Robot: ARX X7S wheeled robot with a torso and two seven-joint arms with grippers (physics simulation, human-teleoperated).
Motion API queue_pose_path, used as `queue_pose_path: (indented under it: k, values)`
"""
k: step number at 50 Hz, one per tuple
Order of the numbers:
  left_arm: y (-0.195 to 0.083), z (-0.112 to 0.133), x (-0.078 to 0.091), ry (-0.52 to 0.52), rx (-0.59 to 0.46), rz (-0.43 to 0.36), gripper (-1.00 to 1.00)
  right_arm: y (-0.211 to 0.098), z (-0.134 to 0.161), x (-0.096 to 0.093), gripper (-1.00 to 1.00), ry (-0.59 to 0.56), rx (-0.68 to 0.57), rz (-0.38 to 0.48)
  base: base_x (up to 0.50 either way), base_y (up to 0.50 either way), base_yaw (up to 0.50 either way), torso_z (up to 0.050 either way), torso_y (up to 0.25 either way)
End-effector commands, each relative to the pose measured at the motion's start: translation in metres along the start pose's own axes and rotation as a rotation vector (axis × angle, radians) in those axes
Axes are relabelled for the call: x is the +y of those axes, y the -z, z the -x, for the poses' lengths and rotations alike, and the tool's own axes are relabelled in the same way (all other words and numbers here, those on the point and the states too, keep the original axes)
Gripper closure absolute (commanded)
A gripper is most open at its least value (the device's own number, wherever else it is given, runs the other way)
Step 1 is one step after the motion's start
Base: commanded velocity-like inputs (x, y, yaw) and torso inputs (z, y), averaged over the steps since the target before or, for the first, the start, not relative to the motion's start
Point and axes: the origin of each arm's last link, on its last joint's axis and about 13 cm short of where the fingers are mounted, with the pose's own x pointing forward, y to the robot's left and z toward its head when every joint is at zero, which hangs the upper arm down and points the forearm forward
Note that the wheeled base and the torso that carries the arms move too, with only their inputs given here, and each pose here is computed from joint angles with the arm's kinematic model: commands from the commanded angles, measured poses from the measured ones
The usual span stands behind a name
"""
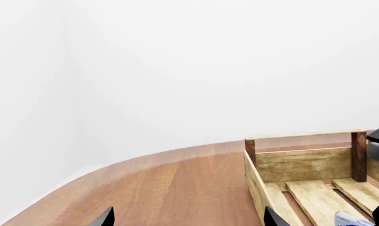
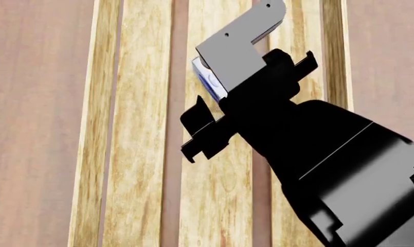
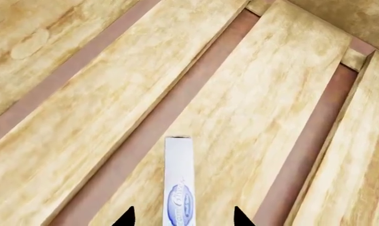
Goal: Pick up the cream cheese and put it in the tray.
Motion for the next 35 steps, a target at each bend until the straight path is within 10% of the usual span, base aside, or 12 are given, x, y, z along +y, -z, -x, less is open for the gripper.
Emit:
queue_pose_path:
  k: [1,35]
  values:
    - [0.000,0.000,0.000,-0.001,0.003,0.001,-1.00,0.004,-0.003,0.000,-1.00,0.020,0.025,0.008,0.00,0.00,0.00,0.000,0.000]
    - [-0.001,-0.002,0.002,-0.010,0.002,-0.008,-1.00,-0.001,0.092,-0.013,-1.00,0.185,-0.150,-0.002,0.00,0.00,0.00,0.000,0.000]
